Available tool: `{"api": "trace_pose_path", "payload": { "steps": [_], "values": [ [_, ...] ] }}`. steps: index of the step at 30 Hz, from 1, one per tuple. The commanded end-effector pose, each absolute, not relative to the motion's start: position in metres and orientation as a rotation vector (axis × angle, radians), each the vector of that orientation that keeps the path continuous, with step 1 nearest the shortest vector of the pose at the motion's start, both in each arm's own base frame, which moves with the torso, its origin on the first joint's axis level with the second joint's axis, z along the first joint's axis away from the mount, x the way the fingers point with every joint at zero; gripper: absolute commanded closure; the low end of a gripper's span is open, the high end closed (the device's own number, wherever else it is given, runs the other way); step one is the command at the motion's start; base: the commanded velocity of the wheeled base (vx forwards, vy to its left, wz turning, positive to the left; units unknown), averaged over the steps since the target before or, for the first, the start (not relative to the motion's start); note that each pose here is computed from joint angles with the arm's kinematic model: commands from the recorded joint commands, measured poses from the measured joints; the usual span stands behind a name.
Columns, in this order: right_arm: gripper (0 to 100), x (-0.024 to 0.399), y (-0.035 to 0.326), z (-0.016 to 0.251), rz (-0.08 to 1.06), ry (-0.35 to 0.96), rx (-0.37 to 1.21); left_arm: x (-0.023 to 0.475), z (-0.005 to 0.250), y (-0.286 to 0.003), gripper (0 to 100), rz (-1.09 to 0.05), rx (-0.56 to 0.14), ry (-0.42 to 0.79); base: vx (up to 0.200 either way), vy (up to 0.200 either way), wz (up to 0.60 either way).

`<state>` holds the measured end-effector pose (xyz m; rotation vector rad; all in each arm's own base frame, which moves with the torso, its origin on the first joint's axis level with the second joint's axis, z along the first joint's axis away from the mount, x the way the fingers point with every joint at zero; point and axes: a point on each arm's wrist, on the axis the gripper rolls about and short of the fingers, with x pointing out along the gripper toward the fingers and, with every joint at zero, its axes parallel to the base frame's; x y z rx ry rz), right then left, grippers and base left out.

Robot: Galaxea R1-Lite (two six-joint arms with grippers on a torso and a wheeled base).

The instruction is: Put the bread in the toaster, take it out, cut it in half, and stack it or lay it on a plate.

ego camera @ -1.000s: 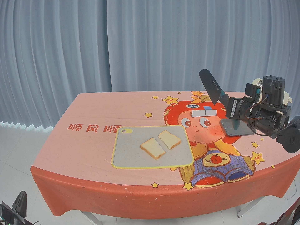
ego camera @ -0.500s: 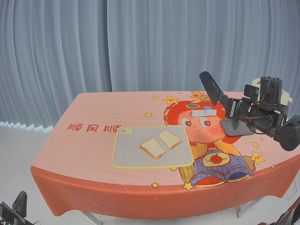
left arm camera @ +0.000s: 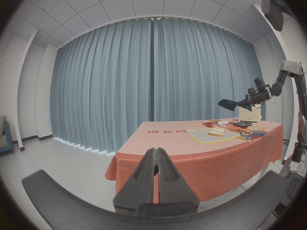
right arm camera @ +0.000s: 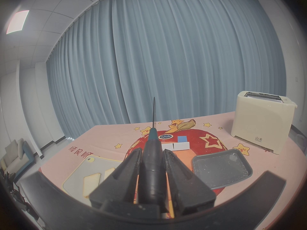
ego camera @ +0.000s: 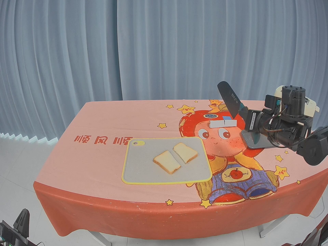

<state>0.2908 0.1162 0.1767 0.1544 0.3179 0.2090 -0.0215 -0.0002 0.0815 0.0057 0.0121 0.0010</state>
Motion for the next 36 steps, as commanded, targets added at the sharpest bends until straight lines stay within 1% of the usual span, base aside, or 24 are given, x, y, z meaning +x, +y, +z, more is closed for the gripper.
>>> {"api": "trace_pose_path", "payload": {
  "steps": [1, 26, 36],
  "values": [
    [100, 0.293, 0.117, 0.172, 0.206, 0.331, 0.15, -0.02, 0.077, 0.0, 100, 0.001, 0.006, 0.031, 0.0, 0.0, 0.0],
    [100, 0.295, 0.118, 0.168, 0.207, 0.345, 0.149, -0.02, 0.077, 0.0, 100, 0.001, 0.006, 0.031, 0.0, 0.0, 0.0],
    [100, 0.297, 0.119, 0.161, 0.204, 0.366, 0.14, -0.02, 0.077, 0.0, 100, 0.001, 0.006, 0.029, 0.0, 0.0, 0.0]
  ]
}}
